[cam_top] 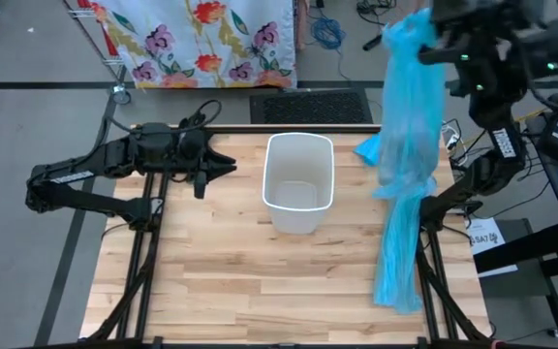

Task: Place trash/remove bag and relplace
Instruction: Remove the trash bag from the trash bin

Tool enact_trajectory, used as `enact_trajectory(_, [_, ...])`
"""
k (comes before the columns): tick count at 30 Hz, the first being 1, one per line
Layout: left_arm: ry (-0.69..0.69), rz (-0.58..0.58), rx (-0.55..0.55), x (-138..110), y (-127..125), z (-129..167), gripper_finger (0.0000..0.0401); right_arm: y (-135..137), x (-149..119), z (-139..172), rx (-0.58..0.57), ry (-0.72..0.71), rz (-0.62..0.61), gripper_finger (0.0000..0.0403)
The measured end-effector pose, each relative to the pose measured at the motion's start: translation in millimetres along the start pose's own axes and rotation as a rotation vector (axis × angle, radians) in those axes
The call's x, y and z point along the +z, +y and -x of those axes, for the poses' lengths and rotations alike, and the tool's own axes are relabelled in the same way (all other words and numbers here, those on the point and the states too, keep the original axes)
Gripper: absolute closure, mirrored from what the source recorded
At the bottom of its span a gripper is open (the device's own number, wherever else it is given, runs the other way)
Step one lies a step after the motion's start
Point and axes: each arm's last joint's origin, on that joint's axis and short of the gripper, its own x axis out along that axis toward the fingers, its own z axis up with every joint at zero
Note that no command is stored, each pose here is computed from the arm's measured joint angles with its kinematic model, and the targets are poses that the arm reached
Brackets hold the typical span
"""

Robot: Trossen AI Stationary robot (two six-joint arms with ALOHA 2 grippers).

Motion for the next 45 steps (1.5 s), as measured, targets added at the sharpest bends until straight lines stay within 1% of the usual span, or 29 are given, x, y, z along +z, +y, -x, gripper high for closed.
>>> enact_trajectory(2, [-0.01, 0.007, 0.016, 0.6, 0.4, 0.1, 0.0304, -7.2, -10.9, 0.4, -0.014, 0.11, 0.004, 0.0403])
enact_trajectory(3, [-0.015, 0.007, 0.032, 0.7, 0.9, 0.2, 0.0304, -11.8, -17.0, 1.4, -0.039, 0.177, 0.007, 0.0403])
enact_trajectory(7, [-0.033, 0.031, 0.082, 1.2, 2.3, 0.3, 0.0304, -35.5, -36.0, 15.9, -0.225, 0.476, 0.04, 0.0403])
enact_trajectory(10, [-0.04, 0.035, 0.103, 1.3, 2.9, 0.4, 0.0304, -50.8, -44.3, 29.8, -0.33, 0.646, 0.049, 0.0403])
enact_trajectory(15, [-0.041, 0.059, 0.12, 0.8, 3.6, 0.4, 0.0304, -59.3, -62.7, 56.6, -0.421, 0.965, 0.01, 0.0403])
enact_trajectory(17, [-0.044, 0.06, 0.127, 1.0, 3.7, 0.5, 0.0304, -58.3, -74.1, 66.0, -0.431, 1.092, -0.007, 0.0403])
enact_trajectory(19, [-0.052, 0.06, 0.148, 1.2, 4.4, 0.5, 0.0304, -55.4, -87.1, 71.4, -0.425, 1.181, -0.017, 0.0403])
enact_trajectory(22, [-0.062, 0.059, 0.176, 1.5, 5.1, 0.7, 0.0304, -51.2, -105.9, 71.4, -0.398, 1.223, -0.019, 0.0403])
enact_trajectory(26, [-0.075, 0.059, 0.209, 1.8, 6.1, 0.9, 0.0304, -48.9, -126.1, 67.8, -0.35, 1.213, -0.053, 0.0403])
enact_trajectory(28, [-0.076, 0.058, 0.213, 1.9, 6.2, 0.9, 0.0304, -49.4, -142.9, 70.8, -0.356, 1.253, -0.052, 0.0403])
enact_trajectory(30, [-0.075, 0.058, 0.212, 1.8, 6.2, 0.9, 0.0304, -54.2, -166.0, 78.2, -0.38, 1.326, -0.036, 0.0403])
enact_trajectory(35, [-0.064, 0.059, 0.216, 0.7, 6.5, 0.9, 0.0304, -75.9, -227.8, 115.4, -0.488, 1.535, -0.022, 0.0403])
enact_trajectory(37, [-0.059, 0.059, 0.219, 0.2, 6.8, 1.0, 0.0304, -86.0, -249.4, 133.8, -0.533, 1.602, -0.039, 0.0403])
enact_trajectory(41, [-0.032, 0.059, 0.228, -2.4, 7.6, 1.0, 0.0304, -104.5, -288.1, 172.1, -0.52, 1.69, -0.187, 0.0403])
enact_trajectory(45, [0.004, 0.084, 0.245, -6.3, 9.0, 1.3, 0.0304, -116.5, -322.9, 216.4, -0.579, 1.761, -0.298, 0.0403])
